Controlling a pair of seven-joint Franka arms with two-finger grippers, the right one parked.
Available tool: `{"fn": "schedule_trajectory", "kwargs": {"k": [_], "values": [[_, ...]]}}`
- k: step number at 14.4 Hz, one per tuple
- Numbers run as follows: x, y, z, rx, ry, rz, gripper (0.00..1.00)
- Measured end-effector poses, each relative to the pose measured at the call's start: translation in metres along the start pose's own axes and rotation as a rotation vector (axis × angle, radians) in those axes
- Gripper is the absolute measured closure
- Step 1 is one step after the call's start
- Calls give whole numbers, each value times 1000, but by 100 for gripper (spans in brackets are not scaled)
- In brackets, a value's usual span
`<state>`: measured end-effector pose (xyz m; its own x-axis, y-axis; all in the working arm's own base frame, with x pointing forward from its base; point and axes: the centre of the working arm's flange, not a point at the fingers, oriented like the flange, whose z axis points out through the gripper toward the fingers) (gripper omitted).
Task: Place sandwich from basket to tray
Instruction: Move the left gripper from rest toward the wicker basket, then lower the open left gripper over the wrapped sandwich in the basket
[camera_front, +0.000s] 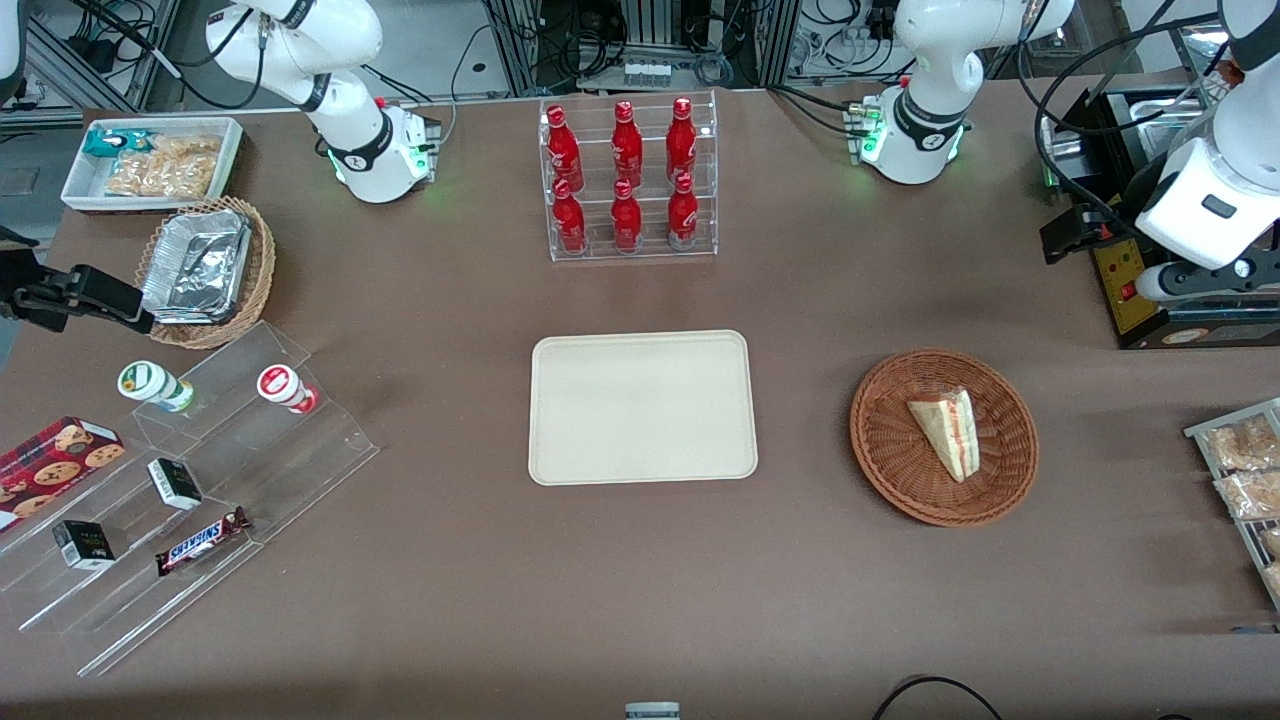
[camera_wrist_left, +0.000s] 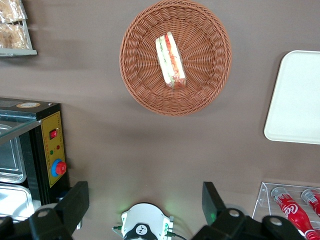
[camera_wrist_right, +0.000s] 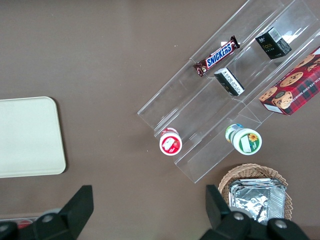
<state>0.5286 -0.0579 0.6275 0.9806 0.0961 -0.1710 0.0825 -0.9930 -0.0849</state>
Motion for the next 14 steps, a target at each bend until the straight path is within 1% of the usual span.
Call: {"fn": "schedule_trajectory", "kwargs": {"k": [3, 5, 7, 10, 11, 12, 13, 14], "values": [[0, 0, 1, 0, -2, 0, 0], [6, -1, 8, 0, -17, -1, 0], [20, -6, 25, -1, -54, -10, 0], [54, -24, 75, -5, -146, -79, 0], [69, -30, 96, -9, -163, -119, 0], [85, -33, 117, -11, -170, -146, 0], [98, -33, 139, -11, -166, -158, 0], [108, -30, 161, -13, -151, -169, 0]]}}
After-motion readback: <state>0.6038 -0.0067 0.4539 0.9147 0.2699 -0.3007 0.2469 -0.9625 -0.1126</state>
